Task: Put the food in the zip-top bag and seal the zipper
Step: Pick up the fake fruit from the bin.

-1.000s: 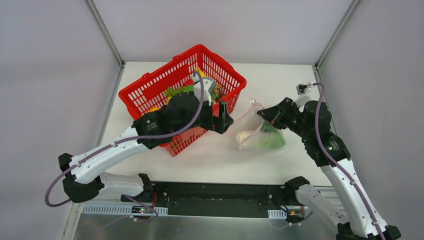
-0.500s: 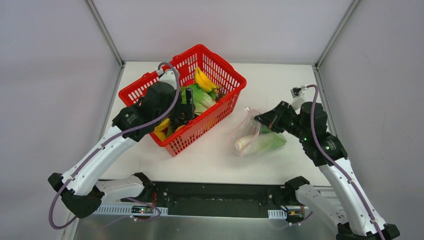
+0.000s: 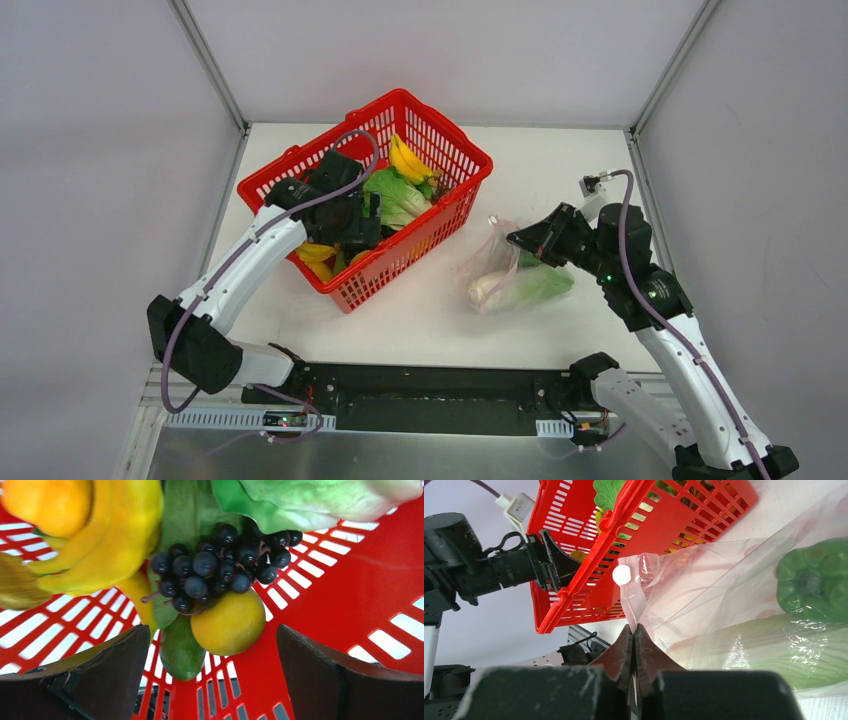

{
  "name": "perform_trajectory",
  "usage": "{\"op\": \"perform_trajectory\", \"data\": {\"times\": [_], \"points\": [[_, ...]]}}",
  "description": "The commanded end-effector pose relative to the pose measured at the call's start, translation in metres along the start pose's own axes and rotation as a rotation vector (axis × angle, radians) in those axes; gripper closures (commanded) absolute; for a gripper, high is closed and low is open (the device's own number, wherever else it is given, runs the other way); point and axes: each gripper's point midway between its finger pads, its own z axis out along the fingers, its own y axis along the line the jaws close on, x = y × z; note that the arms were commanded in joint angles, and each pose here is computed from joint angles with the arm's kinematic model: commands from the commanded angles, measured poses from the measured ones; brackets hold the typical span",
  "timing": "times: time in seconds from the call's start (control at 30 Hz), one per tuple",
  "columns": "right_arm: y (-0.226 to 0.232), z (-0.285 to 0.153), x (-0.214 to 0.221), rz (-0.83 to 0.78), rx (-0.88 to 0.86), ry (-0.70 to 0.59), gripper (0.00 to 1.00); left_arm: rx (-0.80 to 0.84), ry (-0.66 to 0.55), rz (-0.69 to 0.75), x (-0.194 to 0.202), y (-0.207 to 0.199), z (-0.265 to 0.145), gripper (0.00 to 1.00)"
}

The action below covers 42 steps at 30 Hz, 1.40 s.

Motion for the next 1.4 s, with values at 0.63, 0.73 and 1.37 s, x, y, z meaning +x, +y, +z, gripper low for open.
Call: {"op": "perform_trajectory", "data": {"times": [0.63,0.73,1.37], "points": [[0.004,0.003,-0.007,-0.002,-0.021,-0.031,0.99,0.051,0.267,-0.123,0.056,-0.02,0.05,0.07],[0.004,0.004,-0.007,-0.001,-0.02,-0.03,1.0,0.049,0.298,-0.123,0.062,-0.021,0.057,0.11],[0.006,0.004,-0.01,-0.006,-0.017,-0.032,0.99,0.018,0.17,-0.091,0.039,-0.008,0.022,0.9]]}}
